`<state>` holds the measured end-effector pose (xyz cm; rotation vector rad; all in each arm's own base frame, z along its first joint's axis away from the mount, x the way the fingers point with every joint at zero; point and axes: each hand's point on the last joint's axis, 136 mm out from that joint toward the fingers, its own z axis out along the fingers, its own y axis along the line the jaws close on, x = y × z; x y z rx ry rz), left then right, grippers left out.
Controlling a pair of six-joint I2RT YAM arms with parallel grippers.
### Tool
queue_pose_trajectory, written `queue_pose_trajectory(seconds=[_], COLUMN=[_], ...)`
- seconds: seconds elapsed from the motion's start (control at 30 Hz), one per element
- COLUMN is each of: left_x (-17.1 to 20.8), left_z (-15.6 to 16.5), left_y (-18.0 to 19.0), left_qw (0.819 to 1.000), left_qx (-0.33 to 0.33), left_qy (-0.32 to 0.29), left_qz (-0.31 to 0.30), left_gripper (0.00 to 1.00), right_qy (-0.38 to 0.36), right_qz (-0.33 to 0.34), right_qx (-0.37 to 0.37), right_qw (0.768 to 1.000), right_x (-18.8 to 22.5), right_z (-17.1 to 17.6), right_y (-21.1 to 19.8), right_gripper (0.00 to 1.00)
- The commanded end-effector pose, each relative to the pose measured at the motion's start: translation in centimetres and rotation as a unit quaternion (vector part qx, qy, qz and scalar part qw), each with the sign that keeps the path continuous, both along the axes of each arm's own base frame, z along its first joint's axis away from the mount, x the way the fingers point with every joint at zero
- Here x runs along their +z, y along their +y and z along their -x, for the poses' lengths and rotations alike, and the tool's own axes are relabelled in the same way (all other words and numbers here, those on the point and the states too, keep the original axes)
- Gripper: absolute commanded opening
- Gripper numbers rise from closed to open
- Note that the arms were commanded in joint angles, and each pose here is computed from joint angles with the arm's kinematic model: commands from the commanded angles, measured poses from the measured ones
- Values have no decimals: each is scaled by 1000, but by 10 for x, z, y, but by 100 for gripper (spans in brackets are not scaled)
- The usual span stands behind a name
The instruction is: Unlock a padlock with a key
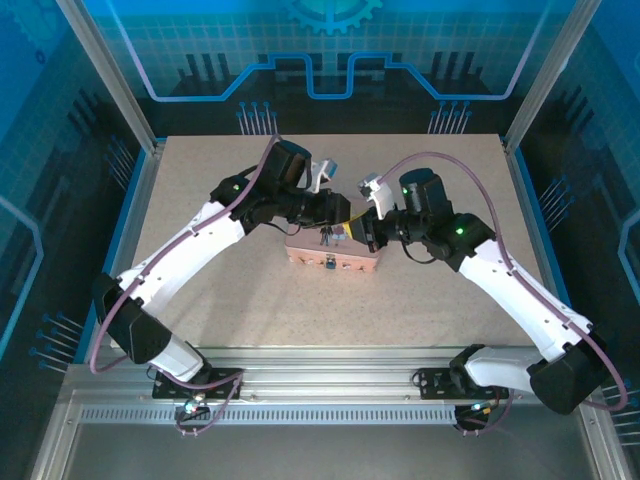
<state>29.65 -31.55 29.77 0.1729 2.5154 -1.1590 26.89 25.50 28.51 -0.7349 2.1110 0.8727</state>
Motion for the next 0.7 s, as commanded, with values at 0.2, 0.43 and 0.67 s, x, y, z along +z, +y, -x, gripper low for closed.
queue_pose_trajectory(seconds=[0.2, 0.43, 0.67], left_x=[41, 35, 34], left_z=[6, 21, 21], left_y=[19, 18, 13], left_qw=[994, 989, 982], left_qx=[20, -3, -12], left_qy=[-87, -99, -125], left_qz=[70, 109, 141], left_gripper=[45, 43, 40], right_qy=[22, 26, 38], right_qz=[-91, -163, -211], right_qx=[-24, -21, -3], right_qw=[995, 986, 977], right_x=[24, 50, 66], right_z=[-6, -6, 0], right_y=[-18, -22, -17], right_gripper=[0, 0, 0])
